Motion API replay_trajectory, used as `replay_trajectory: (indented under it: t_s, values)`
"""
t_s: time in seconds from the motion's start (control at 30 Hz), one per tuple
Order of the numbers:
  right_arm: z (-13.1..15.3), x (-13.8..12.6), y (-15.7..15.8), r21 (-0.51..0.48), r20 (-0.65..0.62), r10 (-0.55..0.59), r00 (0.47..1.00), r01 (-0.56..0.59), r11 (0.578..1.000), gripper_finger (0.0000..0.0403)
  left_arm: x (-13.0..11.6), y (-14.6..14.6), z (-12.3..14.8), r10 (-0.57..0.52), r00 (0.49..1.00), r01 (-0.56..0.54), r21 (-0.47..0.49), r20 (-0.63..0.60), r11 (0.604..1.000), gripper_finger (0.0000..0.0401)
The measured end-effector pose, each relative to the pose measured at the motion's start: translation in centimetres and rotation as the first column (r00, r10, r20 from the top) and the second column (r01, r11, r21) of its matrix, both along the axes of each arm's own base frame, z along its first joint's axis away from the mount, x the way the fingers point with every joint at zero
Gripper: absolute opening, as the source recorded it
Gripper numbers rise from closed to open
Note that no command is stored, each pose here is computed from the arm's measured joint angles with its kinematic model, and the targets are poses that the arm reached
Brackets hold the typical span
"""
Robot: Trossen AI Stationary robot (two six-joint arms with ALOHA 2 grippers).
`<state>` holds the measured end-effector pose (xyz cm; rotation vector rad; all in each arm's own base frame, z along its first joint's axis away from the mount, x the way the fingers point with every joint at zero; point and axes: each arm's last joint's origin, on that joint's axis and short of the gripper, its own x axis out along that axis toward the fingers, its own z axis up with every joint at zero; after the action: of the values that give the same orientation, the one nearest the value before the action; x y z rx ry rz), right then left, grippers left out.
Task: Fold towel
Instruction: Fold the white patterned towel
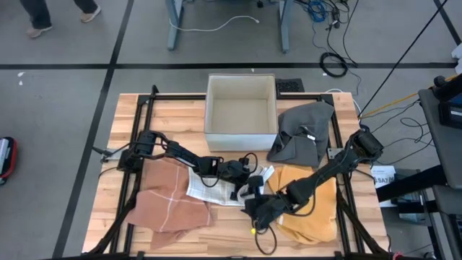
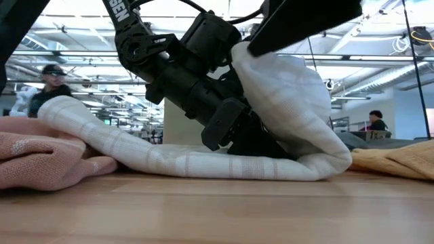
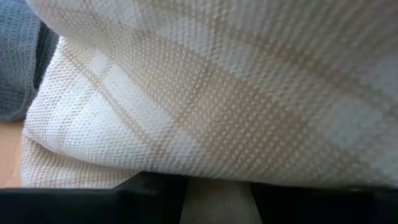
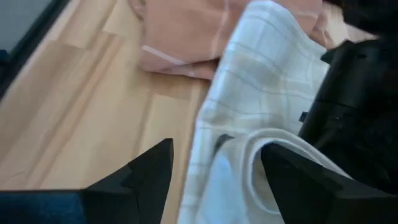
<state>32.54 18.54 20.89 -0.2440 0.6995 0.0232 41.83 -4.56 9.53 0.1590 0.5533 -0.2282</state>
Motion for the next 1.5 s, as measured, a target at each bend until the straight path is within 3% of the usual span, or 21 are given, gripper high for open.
replay_trajectory:
  t_s: [0.13,0.37,0.67,0.8,0.93,1.1,1.23,1.33,1.5]
  values:
    - [0.6,-1.0,1.6,-0.066,0.003,-0.011,1.000,0.011,0.998,0.0229,0.0,0.0,0.0,0.000,1.000,0.000,0.000,0.000,1.000,0.0163]
    - [2.3,-4.0,3.6,-0.103,-0.045,-0.194,0.980,0.189,0.977,0.0207,0.0,0.0,0.0,0.000,1.000,0.000,0.000,-0.002,1.000,0.0163]
    - [3.5,-5.7,6.0,-0.148,0.099,-0.202,0.974,0.215,0.965,0.0203,0.0,0.1,0.0,0.002,1.000,-0.002,0.000,-0.003,1.000,0.0163]
    - [2.9,-6.6,5.2,-0.085,-0.021,-0.297,0.955,0.295,0.952,0.0203,0.0,0.1,0.0,0.003,1.000,-0.003,-0.001,-0.004,1.000,0.0163]
    - [2.3,-8.3,5.2,0.015,-0.175,-0.402,0.899,0.411,0.912,0.0203,0.0,0.1,0.0,0.006,1.000,-0.006,-0.006,-0.005,1.000,0.0163]
    - [2.3,-10.5,6.9,0.086,-0.154,-0.436,0.887,0.451,0.888,0.0203,0.0,0.1,0.0,0.011,1.000,-0.011,-0.012,-0.007,1.000,0.0163]
    - [1.9,-12.0,7.1,0.098,-0.167,-0.520,0.838,0.539,0.836,0.0203,0.0,0.1,0.0,0.011,1.000,-0.011,-0.012,-0.007,1.000,0.0163]
    - [0.6,-12.6,7.4,0.048,-0.167,-0.565,0.808,0.579,0.814,0.0203,0.0,0.1,0.0,0.011,1.000,-0.011,-0.013,-0.007,1.000,0.0163]
    - [-2.9,-11.5,7.7,-0.116,-0.164,-0.582,0.796,0.571,0.813,0.0203,0.0,0.1,0.0,0.012,1.000,-0.013,-0.015,-0.008,1.000,0.0163]
